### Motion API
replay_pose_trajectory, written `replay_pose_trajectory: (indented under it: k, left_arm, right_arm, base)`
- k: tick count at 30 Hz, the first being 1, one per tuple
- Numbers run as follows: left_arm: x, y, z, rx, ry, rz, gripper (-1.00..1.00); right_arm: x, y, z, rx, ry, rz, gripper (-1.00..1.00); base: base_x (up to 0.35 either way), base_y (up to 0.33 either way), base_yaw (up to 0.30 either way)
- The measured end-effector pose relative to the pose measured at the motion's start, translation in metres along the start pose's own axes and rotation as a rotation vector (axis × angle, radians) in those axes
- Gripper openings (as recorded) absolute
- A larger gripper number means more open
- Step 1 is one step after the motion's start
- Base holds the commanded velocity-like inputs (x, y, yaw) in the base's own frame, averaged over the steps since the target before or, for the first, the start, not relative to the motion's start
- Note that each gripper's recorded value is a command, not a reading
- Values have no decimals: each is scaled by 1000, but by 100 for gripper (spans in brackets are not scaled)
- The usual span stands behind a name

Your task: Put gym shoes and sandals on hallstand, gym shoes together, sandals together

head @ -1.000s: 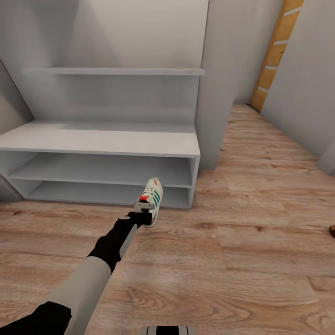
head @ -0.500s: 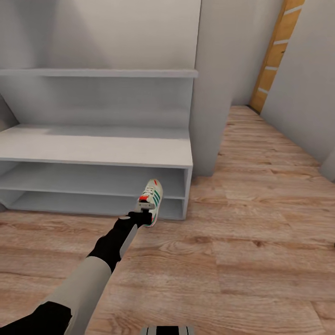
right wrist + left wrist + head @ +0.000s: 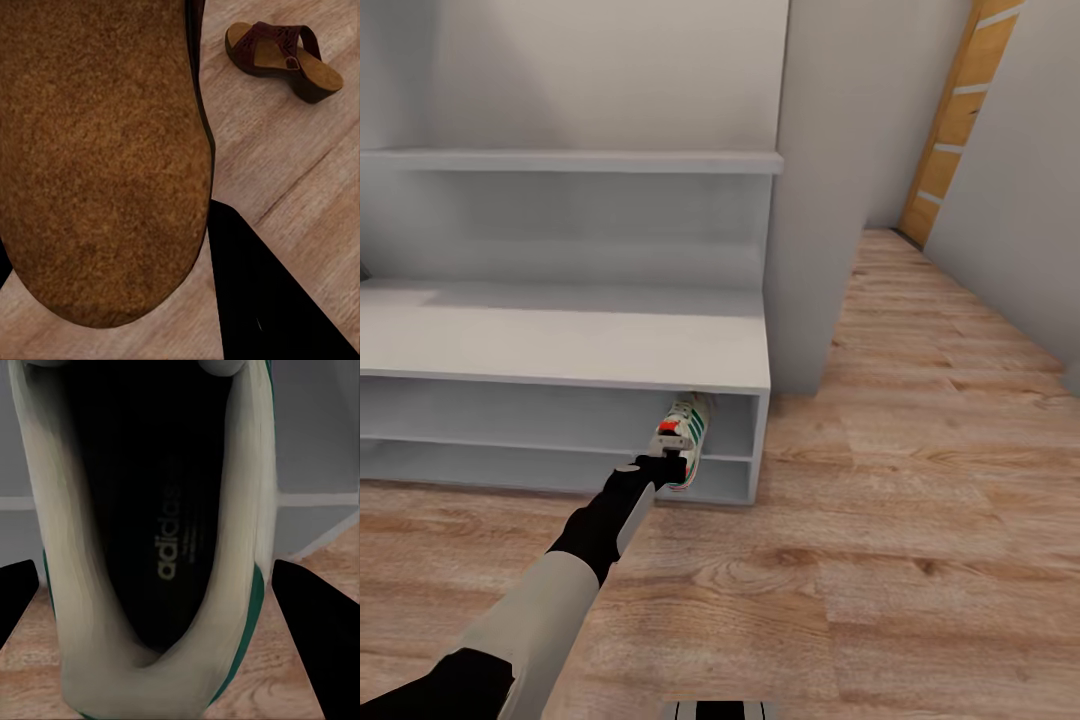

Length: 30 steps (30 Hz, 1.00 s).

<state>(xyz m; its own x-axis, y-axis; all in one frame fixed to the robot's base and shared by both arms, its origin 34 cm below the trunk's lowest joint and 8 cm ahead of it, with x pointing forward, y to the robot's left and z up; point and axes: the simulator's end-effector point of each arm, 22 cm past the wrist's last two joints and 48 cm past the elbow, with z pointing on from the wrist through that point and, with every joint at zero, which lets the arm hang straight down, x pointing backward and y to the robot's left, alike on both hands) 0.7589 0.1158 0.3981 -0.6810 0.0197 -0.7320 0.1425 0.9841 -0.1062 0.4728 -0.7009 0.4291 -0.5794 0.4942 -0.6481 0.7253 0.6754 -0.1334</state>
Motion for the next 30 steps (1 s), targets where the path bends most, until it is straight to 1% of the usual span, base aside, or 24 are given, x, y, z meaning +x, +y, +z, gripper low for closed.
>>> replay_pose_trajectory:
  k: [11, 30]
  left_arm:
    - [0, 0, 0, -1, 0, -1, -100]
    - [0, 0, 0, -1, 0, -1, -100]
  right_arm:
    - [0, 0, 0, 0, -1, 0, -100]
    - [0, 0, 0, 0, -1, 0, -100]
  base:
    - [338, 19, 0]
    - [64, 0, 0]
